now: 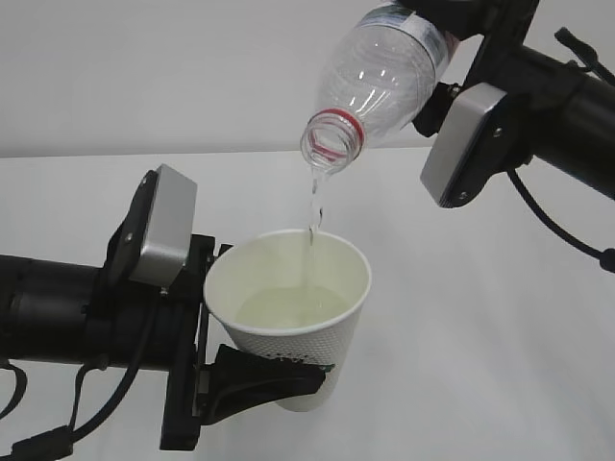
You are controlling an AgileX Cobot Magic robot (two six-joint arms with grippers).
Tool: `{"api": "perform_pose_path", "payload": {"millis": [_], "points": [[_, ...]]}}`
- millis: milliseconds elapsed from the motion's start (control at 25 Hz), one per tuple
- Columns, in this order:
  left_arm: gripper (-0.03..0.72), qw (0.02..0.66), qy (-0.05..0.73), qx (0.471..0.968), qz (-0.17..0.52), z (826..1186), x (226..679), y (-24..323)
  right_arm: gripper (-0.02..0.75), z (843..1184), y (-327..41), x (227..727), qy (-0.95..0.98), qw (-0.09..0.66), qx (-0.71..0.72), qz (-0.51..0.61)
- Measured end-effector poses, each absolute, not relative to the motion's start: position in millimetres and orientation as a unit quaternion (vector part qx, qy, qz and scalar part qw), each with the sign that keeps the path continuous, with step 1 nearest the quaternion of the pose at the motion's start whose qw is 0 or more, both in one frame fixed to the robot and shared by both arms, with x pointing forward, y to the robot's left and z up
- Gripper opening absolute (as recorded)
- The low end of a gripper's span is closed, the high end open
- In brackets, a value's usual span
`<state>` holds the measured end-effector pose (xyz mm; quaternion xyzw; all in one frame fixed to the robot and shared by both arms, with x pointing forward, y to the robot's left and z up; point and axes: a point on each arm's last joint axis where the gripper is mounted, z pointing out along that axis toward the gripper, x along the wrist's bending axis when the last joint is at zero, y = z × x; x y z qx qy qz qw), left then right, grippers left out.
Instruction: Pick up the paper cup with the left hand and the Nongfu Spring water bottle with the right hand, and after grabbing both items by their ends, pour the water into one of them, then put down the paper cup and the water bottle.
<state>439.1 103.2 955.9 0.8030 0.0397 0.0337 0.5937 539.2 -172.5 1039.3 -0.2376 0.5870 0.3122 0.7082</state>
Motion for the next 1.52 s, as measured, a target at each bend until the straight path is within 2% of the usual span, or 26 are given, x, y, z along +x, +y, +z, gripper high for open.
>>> {"api": "perform_pose_path", "payload": {"millis": [1520], "points": [[0.528, 0.594, 0.04, 0.803, 0.034, 955.9, 439.1, 103.2, 0.47, 1041.8, -173.3, 539.3, 0.577, 0.718, -0.234, 0.31]]}}
